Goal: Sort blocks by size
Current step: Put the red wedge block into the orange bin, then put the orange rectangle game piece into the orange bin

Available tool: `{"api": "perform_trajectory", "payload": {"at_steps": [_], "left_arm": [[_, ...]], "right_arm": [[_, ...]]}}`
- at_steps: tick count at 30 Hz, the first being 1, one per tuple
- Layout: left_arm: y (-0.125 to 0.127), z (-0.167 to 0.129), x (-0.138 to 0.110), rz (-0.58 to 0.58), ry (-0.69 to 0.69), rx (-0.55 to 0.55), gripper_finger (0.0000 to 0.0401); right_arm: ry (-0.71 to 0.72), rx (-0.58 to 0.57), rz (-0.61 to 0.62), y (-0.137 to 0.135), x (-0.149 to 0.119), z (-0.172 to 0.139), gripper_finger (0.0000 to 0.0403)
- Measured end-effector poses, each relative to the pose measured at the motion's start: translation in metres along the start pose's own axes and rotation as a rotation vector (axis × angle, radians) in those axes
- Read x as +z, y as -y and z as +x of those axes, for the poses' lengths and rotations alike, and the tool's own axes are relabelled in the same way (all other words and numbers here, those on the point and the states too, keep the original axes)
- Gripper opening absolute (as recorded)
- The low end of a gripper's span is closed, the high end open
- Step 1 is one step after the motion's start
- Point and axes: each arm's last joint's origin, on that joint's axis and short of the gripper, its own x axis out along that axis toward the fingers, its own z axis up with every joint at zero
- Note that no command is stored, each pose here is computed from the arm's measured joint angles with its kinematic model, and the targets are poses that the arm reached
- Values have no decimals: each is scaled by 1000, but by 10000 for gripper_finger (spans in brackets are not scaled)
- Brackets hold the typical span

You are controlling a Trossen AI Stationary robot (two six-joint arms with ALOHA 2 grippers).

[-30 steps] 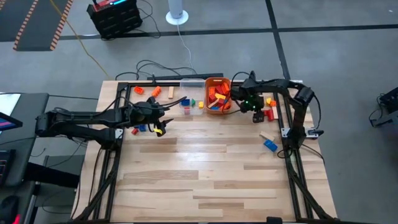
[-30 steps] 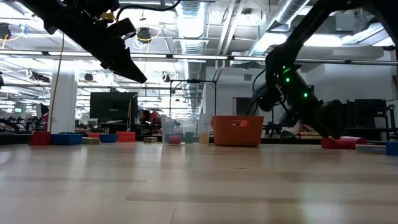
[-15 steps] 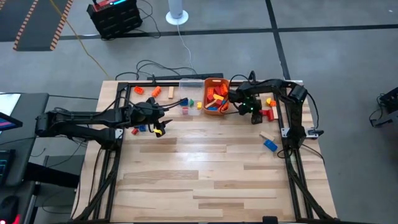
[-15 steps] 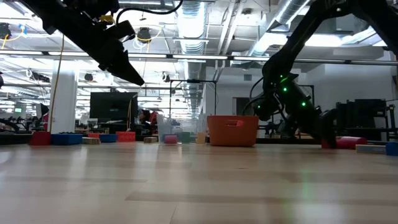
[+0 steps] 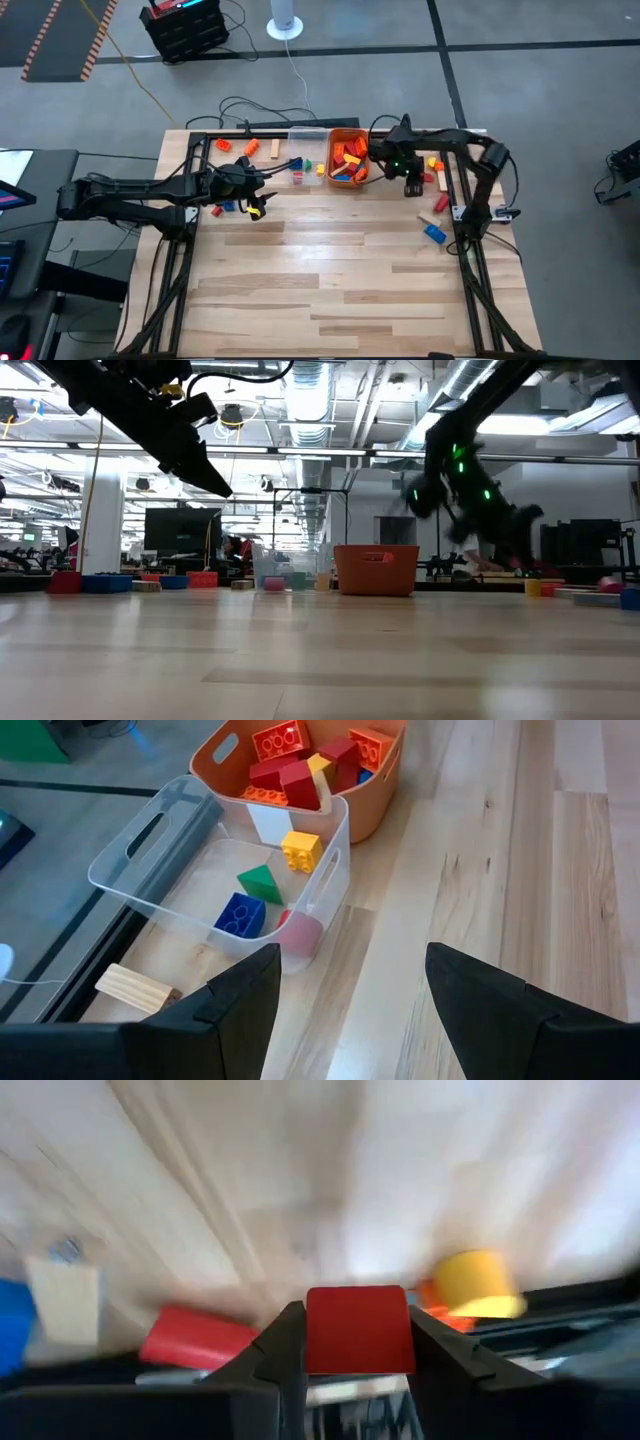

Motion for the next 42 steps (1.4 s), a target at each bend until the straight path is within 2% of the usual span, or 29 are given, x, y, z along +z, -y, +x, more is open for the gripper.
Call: {"api": "perform_trajectory", "payload": {"at_steps": [4, 7, 11, 16, 19, 22, 25, 28, 31, 36, 39, 42], "left_arm": [[0, 0, 0, -2, 0, 0, 243], [0, 0, 0, -6, 3, 0, 243], [0, 0, 1, -13, 8, 1, 243], [0, 0, -1, -34, -10, 0, 243], [0, 0, -4, -41, -44, -3, 243], [0, 0, -8, -44, -82, 1, 243], [0, -1, -11, -55, -112, 19, 243], [-3, -2, -13, -59, -131, 109, 243], [-14, 0, -14, -87, -146, 226, 242], [-49, 5, -26, -180, -241, 354, 236], [-72, 6, -38, -299, -353, 359, 234], [-90, 13, -42, -383, -408, 364, 233]], "right_arm": [[191, -87, 55, -2, -16, -40, 155], [418, -92, 87, -7, -21, -69, 157], [818, -89, 91, -16, -13, -104, 158], [1074, -138, 96, -19, 0, -127, 159], [1088, -123, 120, -17, 17, -123, 166], [1038, -96, 144, -11, 31, -111, 192], [983, -76, 161, -5, 33, -101, 229], [954, -50, 208, -2, 25, -100, 252], [1002, -17, 294, -7, 13, -111, 257], [1175, -54, 281, -34, -1, -138, 259], [1300, -59, 283, -52, -4, -146, 259], [1377, -47, 267, -66, -6, -148, 259]]}}
